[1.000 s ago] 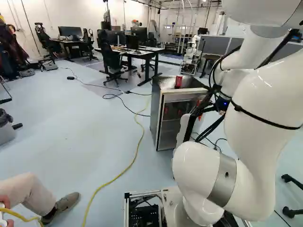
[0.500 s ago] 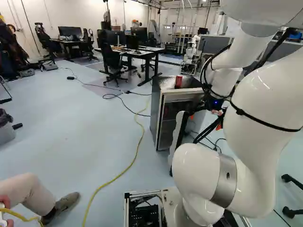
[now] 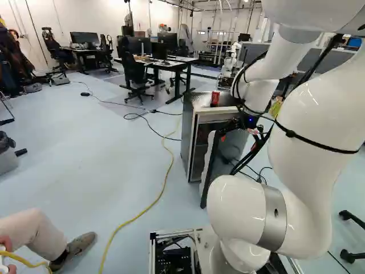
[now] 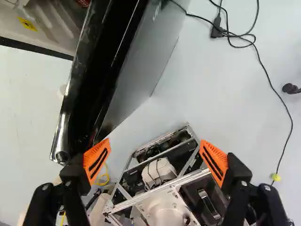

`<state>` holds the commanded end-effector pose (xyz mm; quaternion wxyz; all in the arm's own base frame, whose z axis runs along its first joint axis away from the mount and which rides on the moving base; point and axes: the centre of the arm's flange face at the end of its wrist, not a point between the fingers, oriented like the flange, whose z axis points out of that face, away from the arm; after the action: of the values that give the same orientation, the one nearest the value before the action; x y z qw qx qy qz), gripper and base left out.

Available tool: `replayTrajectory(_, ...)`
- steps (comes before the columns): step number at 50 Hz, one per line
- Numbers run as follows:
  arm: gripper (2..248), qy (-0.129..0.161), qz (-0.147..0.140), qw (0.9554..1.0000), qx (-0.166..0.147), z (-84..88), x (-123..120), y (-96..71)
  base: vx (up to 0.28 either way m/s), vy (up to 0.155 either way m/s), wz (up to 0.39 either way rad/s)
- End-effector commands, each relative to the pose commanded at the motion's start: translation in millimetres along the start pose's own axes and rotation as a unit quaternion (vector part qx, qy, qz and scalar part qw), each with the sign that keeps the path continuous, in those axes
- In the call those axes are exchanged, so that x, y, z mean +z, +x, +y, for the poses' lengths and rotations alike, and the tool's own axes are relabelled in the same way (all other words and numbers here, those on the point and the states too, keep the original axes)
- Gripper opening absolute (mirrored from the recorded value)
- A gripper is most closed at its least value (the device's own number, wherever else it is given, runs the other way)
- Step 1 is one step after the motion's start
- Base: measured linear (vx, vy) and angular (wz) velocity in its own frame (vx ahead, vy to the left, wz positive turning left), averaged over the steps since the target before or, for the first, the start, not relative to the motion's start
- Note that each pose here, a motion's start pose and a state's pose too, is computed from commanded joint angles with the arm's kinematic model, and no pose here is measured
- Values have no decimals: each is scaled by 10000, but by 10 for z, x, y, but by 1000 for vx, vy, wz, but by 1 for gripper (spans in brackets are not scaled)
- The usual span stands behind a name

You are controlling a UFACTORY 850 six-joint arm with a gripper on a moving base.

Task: Grab a drink from the fridge

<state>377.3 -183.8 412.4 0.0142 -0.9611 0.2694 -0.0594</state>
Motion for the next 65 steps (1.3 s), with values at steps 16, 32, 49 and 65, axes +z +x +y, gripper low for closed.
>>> replayTrajectory(16, 247, 26, 11, 9997, -223, -205, 21, 129, 0, 0, 0)
replayTrajectory(32, 247, 51, 33, 9991, -411, -394, 43, 271, 0, 0, 0)
replayTrajectory(49, 247, 78, 84, 9982, -585, -586, 66, 428, 0, 0, 0)
replayTrajectory(65, 247, 106, 164, 9971, -734, -764, 89, 579, 0, 0, 0)
